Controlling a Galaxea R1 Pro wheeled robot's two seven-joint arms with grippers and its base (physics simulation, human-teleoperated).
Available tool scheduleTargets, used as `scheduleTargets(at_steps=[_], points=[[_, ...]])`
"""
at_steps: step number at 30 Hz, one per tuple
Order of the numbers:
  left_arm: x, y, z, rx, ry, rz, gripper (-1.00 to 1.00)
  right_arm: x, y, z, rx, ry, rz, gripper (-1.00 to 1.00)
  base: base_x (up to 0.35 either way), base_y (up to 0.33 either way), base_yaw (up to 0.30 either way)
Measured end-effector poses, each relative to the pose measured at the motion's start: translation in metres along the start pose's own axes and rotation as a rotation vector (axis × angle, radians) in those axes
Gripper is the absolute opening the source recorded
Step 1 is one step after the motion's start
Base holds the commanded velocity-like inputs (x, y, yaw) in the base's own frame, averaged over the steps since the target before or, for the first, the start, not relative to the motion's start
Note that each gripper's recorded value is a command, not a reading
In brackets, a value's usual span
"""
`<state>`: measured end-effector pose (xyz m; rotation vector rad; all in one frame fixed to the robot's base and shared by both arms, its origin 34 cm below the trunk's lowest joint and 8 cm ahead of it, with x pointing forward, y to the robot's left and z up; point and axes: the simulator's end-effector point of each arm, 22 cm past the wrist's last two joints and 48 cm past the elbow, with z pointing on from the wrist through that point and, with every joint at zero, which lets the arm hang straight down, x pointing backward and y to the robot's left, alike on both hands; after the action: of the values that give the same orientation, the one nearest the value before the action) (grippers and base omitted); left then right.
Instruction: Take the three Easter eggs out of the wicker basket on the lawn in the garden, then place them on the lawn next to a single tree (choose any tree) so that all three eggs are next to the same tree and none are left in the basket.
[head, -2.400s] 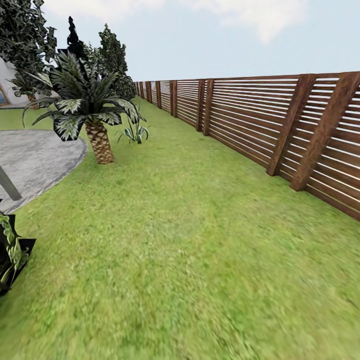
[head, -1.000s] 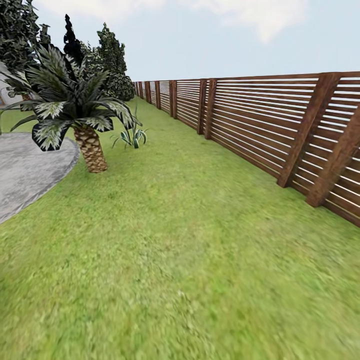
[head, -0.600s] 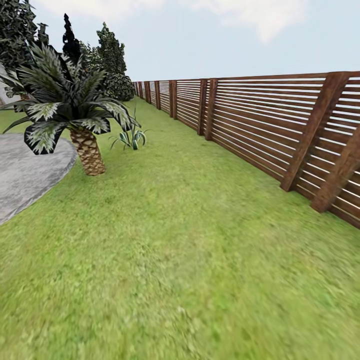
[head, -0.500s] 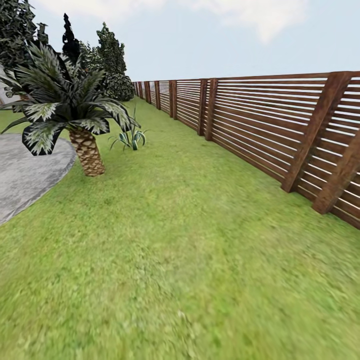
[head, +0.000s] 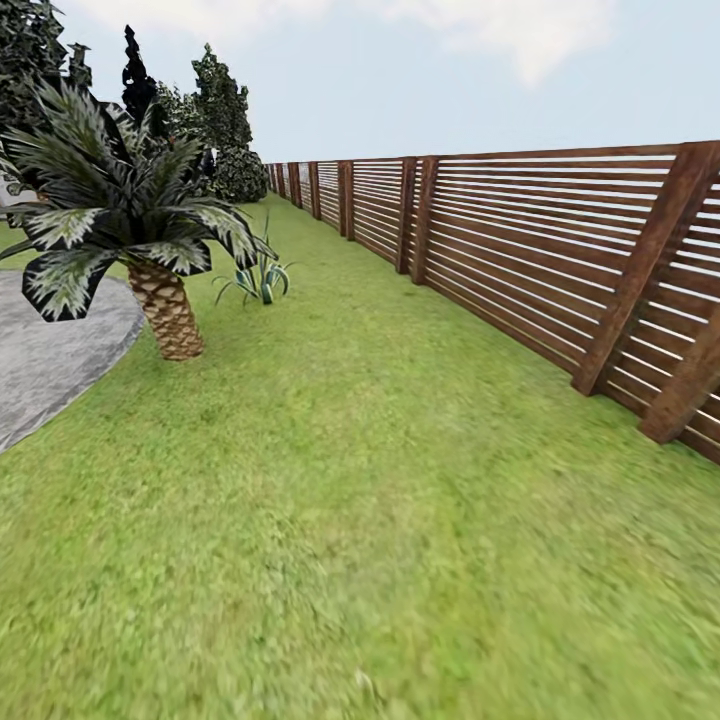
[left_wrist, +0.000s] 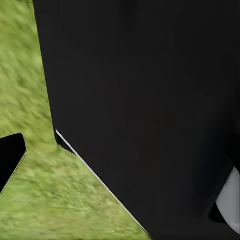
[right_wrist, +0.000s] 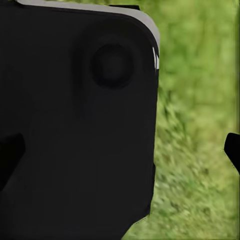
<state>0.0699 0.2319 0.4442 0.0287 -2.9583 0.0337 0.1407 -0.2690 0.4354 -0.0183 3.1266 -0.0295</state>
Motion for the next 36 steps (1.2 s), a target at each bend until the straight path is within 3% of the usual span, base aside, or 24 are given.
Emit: scheduleTargets(at_steps=[36], points=[[-0.0001,0.0000,0.0000,0.000,0.000,0.000,1.00,-0.0034,-0.0045,0.0002,0.010,-0.008,0.002,1.00,0.341,0.000,0.000]])
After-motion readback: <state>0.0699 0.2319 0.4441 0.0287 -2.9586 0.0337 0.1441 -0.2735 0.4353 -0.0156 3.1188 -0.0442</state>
